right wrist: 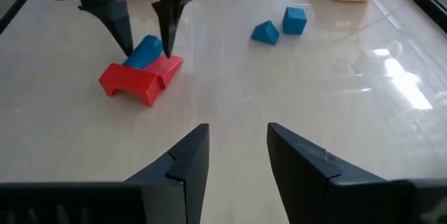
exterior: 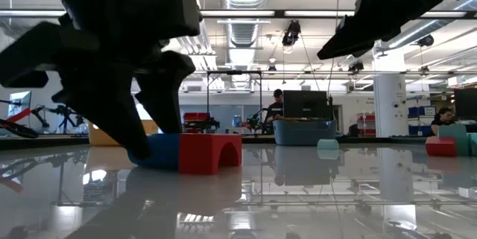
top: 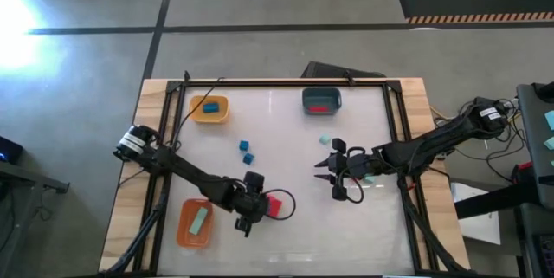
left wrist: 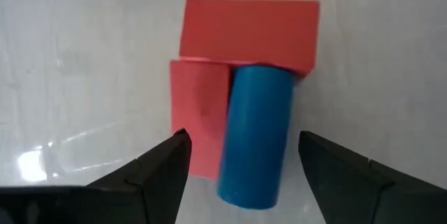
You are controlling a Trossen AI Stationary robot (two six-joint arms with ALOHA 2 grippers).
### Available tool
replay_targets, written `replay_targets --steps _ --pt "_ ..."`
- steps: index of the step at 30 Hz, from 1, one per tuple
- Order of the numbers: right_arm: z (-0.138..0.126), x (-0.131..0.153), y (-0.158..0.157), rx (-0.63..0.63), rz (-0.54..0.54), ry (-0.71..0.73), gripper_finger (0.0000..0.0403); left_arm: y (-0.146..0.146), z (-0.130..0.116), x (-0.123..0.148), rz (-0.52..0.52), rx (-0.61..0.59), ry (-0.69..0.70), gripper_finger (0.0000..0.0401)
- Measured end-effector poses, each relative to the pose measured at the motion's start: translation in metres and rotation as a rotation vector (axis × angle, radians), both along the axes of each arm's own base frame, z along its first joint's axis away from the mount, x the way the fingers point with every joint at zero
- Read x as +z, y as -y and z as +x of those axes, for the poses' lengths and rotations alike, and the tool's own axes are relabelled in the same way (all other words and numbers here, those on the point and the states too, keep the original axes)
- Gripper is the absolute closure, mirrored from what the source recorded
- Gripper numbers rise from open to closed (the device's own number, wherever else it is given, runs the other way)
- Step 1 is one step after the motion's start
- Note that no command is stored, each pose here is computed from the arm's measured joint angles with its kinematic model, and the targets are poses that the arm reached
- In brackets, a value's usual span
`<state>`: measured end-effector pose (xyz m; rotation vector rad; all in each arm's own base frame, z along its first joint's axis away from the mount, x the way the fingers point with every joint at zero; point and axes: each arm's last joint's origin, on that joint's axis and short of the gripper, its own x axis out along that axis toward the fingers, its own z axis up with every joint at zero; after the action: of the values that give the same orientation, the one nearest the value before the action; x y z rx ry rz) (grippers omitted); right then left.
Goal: Sort & place blocks by color
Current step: Put the bottom blue block into the yellow bin
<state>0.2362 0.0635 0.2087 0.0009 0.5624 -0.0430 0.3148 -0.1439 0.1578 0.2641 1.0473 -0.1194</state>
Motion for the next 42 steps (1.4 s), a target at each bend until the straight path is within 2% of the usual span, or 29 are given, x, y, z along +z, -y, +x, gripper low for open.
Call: replay_targets --steps 8,11,14,20,22,26,31,34,37,40,42 --pt "0.000 0.000 0.000 -0.002 -0.001 0.003 0.0266 0.001 -0.001 -0.001 -0.021 0.016 -0.006 0.0153" --pt "0.000 0.000 0.000 -0.003 -0.001 0.003 0.0266 0.002 -0.001 -0.001 -0.029 0.012 -0.010 0.0164" --pt "0.000 0.000 0.000 -0.003 -0.001 0.003 0.0266 0.001 -0.002 -0.004 -0.047 0.026 -0.025 0.0194" --pt "0.000 0.000 0.001 -0.022 -0.013 0.008 0.0266 0.000 -0.006 -0.008 -0.065 0.049 -0.039 0.0286" --pt "0.000 0.000 0.001 -0.023 -0.014 0.010 0.0266 -0.001 -0.007 -0.007 -0.066 0.048 -0.043 0.0289" --pt "0.001 0.001 0.001 -0.023 -0.011 0.017 0.0266 -0.008 -0.016 0.005 -0.040 0.053 -0.100 0.0289" --pt "0.001 0.001 0.001 -0.018 -0.018 0.023 0.0266 -0.032 -0.035 0.044 -0.019 0.059 -0.086 0.0289" --pt "0.001 0.001 0.001 -0.014 -0.025 0.025 0.0266 -0.061 -0.049 0.067 0.010 0.145 -0.071 0.0289" --pt "0.001 0.002 0.001 -0.012 -0.036 0.027 0.0266 -0.100 -0.068 0.086 0.069 0.292 -0.069 0.0289" --pt "0.001 0.002 0.001 -0.024 -0.054 0.031 0.0266 -0.144 -0.087 0.098 0.140 0.527 -0.053 0.0289" --pt "0.001 0.002 0.001 -0.019 -0.067 0.031 0.0266 -0.176 -0.100 0.101 0.145 0.722 -0.019 0.0289"
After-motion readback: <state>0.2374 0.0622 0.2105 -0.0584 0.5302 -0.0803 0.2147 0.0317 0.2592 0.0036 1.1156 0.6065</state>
